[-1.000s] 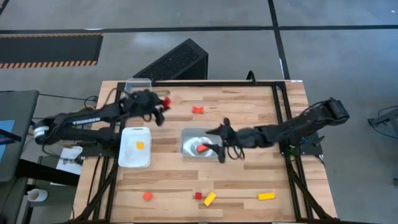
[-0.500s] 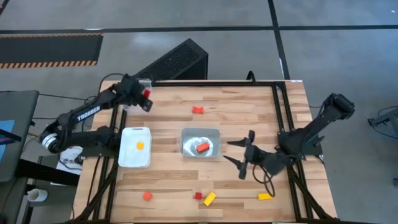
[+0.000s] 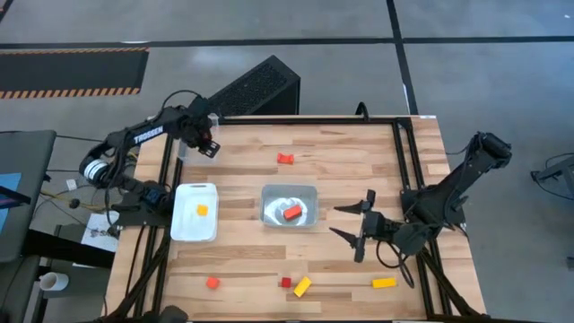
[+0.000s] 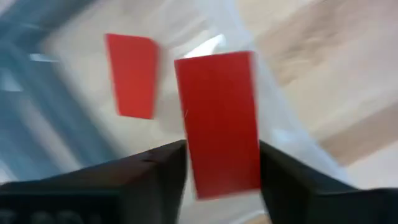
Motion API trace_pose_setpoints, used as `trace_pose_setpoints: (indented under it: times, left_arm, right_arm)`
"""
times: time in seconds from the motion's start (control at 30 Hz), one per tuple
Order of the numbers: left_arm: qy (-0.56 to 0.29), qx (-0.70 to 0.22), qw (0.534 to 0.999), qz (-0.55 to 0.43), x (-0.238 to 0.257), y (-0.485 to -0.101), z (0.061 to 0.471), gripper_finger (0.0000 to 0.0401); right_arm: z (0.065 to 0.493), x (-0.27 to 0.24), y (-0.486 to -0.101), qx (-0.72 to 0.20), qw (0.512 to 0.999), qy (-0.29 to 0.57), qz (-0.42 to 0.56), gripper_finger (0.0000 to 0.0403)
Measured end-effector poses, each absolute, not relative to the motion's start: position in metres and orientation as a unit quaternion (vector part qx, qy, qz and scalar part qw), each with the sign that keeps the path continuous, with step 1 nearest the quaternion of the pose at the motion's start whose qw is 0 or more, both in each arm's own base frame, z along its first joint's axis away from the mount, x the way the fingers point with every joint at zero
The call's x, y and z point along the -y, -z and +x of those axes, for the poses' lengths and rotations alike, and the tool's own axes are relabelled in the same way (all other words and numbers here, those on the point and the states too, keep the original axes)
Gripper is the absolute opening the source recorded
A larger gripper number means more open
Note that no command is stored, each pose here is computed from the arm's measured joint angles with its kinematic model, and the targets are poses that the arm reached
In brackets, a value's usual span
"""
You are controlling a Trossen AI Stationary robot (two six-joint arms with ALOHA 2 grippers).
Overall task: Sort & place blocks by color
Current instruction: Put the top red wooden block into the transparent bin, then put the bottom orange wooden block into the gray bin
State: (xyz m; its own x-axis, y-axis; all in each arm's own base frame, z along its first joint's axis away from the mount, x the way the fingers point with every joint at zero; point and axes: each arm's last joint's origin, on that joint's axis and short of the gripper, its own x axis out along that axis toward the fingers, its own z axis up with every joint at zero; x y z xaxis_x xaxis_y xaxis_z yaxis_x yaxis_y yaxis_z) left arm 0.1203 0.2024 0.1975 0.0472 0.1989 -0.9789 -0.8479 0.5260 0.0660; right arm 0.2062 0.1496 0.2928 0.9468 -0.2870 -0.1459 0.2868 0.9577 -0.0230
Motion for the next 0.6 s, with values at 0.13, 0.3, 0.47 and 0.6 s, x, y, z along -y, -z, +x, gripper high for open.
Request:
trace_pose_setpoints:
  times: [0.13, 0.3, 0.47, 0.6]
  left_arm:
    - [-0.397, -0.592, 0.651, -0.261, -0.208, -0.194, 0.124, 0.0277]
    - [-0.406, -0.575, 0.664, -0.252, -0.212, -0.206, 0.126, 0.0344]
    - [-0.376, -0.498, 0.734, -0.268, -0.197, -0.232, 0.131, 0.0343]
    - [-0.348, -0.411, 0.810, -0.233, -0.165, -0.252, 0.138, 0.0321]
  right_arm:
    - [0.209, -0.145, -0.293, -0.072, 0.982, 0.174, -0.004, 0.0281]
    - [0.212, -0.142, -0.289, -0.077, 0.980, 0.184, 0.006, 0.0281]
    - [0.214, -0.143, -0.285, -0.081, 0.979, 0.187, 0.016, 0.0281]
    - [0.213, -0.143, -0.282, -0.091, 0.979, 0.182, 0.028, 0.0281]
